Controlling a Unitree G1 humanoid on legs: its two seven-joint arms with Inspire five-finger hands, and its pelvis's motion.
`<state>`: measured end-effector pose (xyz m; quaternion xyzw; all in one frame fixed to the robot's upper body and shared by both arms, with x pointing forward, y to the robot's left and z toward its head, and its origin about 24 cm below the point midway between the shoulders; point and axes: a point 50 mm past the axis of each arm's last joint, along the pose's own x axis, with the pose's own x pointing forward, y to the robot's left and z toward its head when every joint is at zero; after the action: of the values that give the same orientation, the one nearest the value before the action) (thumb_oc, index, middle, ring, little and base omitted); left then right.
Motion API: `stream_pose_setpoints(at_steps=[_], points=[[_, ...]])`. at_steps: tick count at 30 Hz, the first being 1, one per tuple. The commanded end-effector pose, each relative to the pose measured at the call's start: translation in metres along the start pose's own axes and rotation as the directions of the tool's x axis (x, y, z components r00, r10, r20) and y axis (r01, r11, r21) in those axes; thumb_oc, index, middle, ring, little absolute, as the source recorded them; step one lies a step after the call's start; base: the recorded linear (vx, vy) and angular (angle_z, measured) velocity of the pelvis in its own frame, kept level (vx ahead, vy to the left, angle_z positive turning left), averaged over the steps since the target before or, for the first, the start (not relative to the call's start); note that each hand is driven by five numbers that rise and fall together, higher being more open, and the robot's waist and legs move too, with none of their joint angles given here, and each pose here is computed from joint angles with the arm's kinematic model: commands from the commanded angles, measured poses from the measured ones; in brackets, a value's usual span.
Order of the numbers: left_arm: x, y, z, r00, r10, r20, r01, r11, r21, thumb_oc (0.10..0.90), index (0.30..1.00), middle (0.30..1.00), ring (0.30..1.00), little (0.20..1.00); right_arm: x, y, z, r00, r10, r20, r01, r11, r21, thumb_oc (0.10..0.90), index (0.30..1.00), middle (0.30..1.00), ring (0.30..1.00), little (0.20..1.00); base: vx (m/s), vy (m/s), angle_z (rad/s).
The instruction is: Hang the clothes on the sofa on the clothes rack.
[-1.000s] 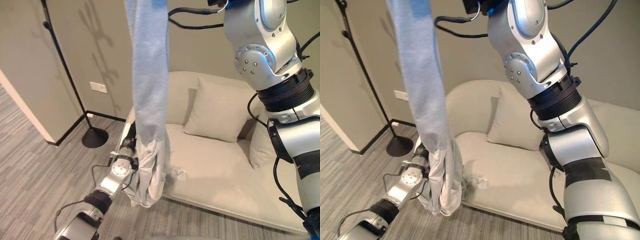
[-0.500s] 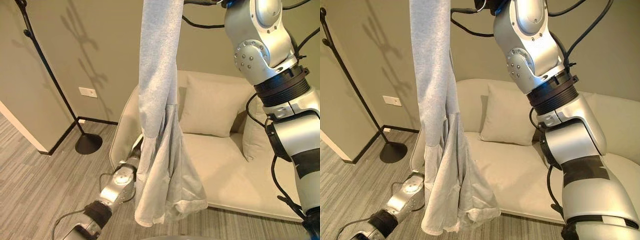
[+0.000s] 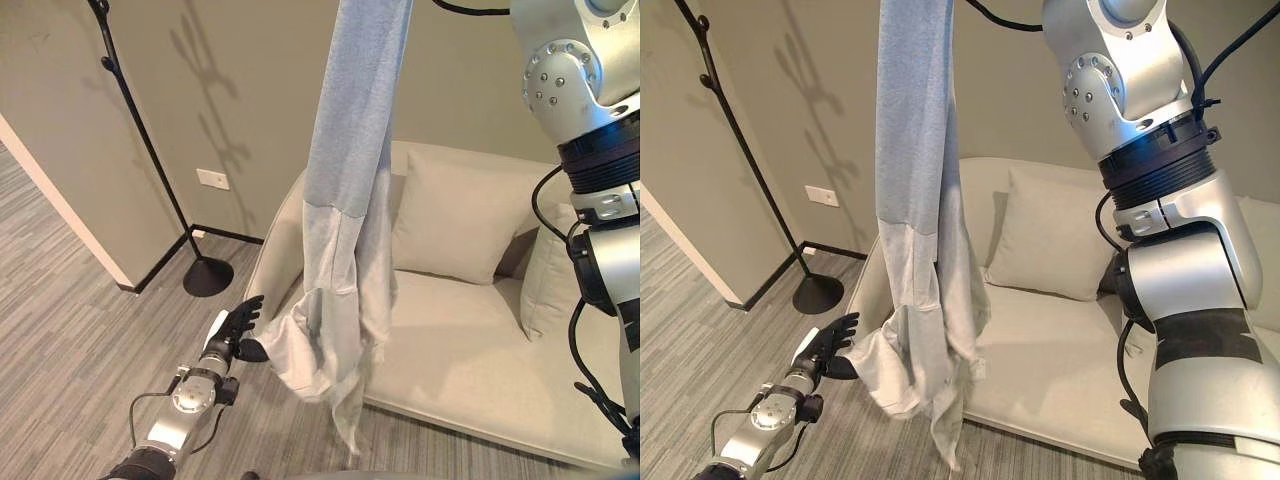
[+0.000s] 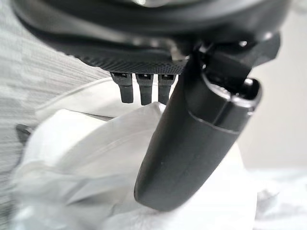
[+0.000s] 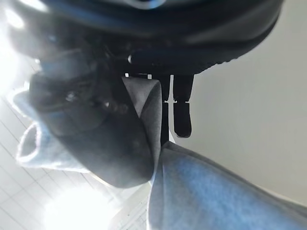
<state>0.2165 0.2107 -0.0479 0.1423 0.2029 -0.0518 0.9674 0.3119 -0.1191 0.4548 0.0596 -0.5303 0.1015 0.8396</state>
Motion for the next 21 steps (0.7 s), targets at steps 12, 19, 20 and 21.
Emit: stream_pose_setpoints(at_steps=[12, 19, 20, 21], points=[[0.032, -0.014, 0.082, 0.938, -0.059, 0.341, -0.001, 0.985, 0.173, 0.800, 0.900, 0.900, 0.900, 0.900, 0.028, 0.026, 0.072, 0.958, 0.031, 0.284, -0.067, 0.991, 0.118, 0.400, 0.300, 0.300, 0.300, 0.300, 0.00, 0.000, 0.00], [0.060, -0.050, 0.114, 0.920, -0.056, 0.387, -0.018, 0.983, 0.185, 0.800, 0.900, 0.900, 0.900, 0.900, 0.009, 0.038, 0.069, 0.949, 0.076, 0.306, -0.143, 0.968, 0.204, 0.400, 0.300, 0.300, 0.300, 0.300, 0.00, -0.001, -0.05], [0.064, -0.057, 0.119, 0.919, -0.062, 0.390, -0.008, 0.984, 0.177, 0.800, 0.900, 0.900, 0.900, 0.900, 0.007, 0.040, 0.069, 0.947, 0.085, 0.309, -0.156, 0.965, 0.212, 0.400, 0.300, 0.300, 0.300, 0.300, 0.01, -0.006, -0.10], [0.069, -0.070, 0.129, 0.915, -0.074, 0.396, 0.016, 0.989, 0.148, 0.800, 0.900, 0.900, 0.900, 0.900, 0.002, 0.042, 0.067, 0.946, 0.096, 0.308, -0.172, 0.958, 0.228, 0.400, 0.300, 0.300, 0.300, 0.300, 0.01, -0.006, -0.05]])
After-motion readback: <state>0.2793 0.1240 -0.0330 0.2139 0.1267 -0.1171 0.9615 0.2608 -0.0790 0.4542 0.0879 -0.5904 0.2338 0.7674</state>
